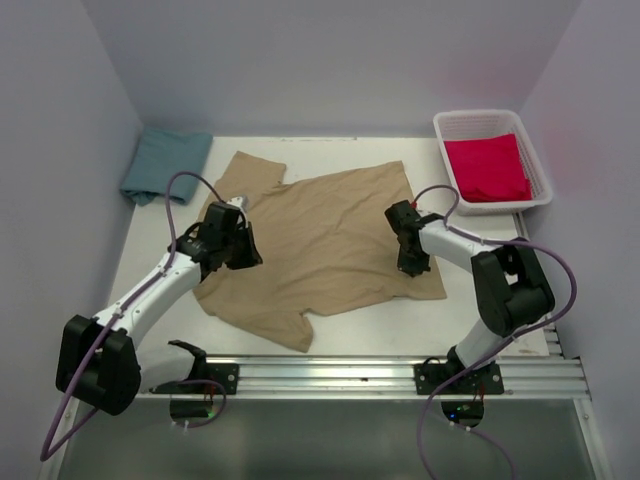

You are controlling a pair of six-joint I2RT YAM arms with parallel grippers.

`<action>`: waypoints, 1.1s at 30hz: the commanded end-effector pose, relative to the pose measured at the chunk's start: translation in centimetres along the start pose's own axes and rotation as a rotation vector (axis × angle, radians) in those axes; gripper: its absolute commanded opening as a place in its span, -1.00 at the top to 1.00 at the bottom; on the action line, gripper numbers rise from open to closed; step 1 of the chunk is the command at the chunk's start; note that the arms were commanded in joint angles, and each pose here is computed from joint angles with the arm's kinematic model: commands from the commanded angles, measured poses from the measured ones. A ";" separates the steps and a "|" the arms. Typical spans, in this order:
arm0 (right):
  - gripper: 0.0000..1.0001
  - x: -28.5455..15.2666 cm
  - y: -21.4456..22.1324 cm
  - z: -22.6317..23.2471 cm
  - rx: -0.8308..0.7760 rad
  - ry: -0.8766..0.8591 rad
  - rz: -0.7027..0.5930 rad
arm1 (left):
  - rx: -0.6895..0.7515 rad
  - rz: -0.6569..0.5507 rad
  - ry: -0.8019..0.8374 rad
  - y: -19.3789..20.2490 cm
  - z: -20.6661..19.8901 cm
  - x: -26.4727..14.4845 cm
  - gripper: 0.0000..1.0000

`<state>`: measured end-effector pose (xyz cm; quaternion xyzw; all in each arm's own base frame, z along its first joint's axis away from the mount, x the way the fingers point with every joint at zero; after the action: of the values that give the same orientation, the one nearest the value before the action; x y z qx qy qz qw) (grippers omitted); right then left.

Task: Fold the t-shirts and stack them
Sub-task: Flatten out the tshirt

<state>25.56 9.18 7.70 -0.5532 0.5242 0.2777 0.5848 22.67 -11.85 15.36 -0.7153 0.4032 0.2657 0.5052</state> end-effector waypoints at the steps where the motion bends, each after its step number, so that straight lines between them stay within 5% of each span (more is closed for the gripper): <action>1: 1.00 0.2 5.6 -3.8 0.010 0.217 0.213 | 0.033 -0.030 0.057 -0.8 -1.0 -1.6 1.00; 21: 1.00 -3.6 11.0 -4.7 0.070 0.150 0.286 | 0.037 0.027 0.068 1.7 0.0 -3.1 1.00; 27: 1.00 -6.3 3.4 -1.4 0.012 0.039 0.029 | 0.028 -0.076 0.035 -1.4 -0.8 -3.2 1.00; 33: 1.00 -9.9 -5.7 2.8 -0.038 -0.013 -0.234 | 0.024 -0.360 -0.005 -9.8 -2.7 -3.6 0.81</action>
<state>25.34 12.71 15.96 -0.5676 0.4932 0.2642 0.6040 24.21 -11.73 19.58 -0.7274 0.3692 0.2362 0.5280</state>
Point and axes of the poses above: each gripper's point midway between its finger pads, its own x axis out along the fingers, its own z axis along the line the jaws close on, y = z × x, the point moved 7 cm from there along -x, back along the fingers, and after that the axes turned 2 degrees about x, right-handed, at the moved point
